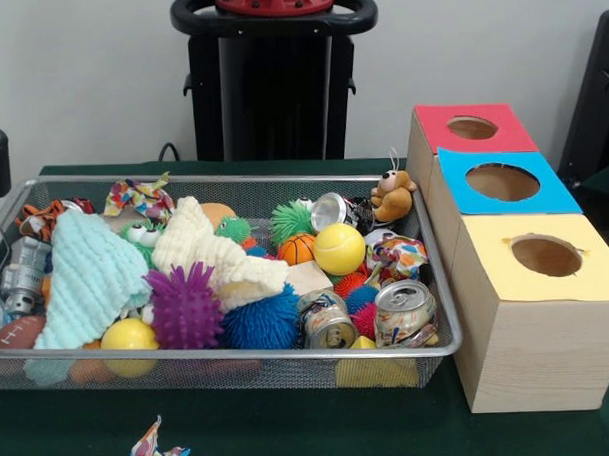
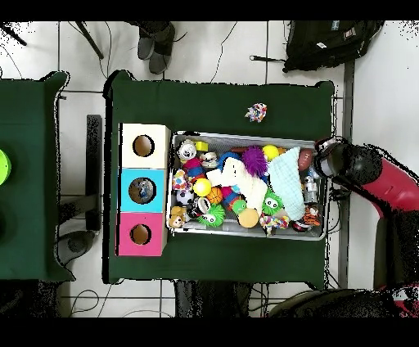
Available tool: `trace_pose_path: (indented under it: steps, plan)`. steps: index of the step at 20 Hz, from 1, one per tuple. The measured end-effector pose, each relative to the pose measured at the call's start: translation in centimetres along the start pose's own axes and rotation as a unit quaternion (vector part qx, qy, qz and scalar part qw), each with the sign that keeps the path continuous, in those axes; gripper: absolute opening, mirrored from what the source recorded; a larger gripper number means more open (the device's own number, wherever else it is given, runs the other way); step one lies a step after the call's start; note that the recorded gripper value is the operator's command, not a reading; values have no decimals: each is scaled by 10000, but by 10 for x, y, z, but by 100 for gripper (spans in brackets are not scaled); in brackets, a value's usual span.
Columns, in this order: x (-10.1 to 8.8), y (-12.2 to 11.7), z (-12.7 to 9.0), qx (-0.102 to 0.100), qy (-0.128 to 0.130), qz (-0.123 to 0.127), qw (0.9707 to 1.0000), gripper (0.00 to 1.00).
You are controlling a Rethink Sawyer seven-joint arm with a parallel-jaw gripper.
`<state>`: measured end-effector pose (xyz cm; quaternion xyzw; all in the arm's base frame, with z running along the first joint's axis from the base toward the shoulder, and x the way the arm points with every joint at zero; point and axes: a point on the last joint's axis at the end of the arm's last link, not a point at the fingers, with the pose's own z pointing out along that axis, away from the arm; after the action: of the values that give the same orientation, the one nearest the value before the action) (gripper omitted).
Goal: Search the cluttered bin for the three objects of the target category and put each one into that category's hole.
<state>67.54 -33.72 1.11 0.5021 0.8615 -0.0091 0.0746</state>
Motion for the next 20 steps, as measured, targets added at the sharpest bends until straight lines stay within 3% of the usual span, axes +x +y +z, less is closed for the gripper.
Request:
trace_pose_path:
  steps: [20]
  plan:
    - [67, -12, 17, 233, 595, -143, 9979, 100]
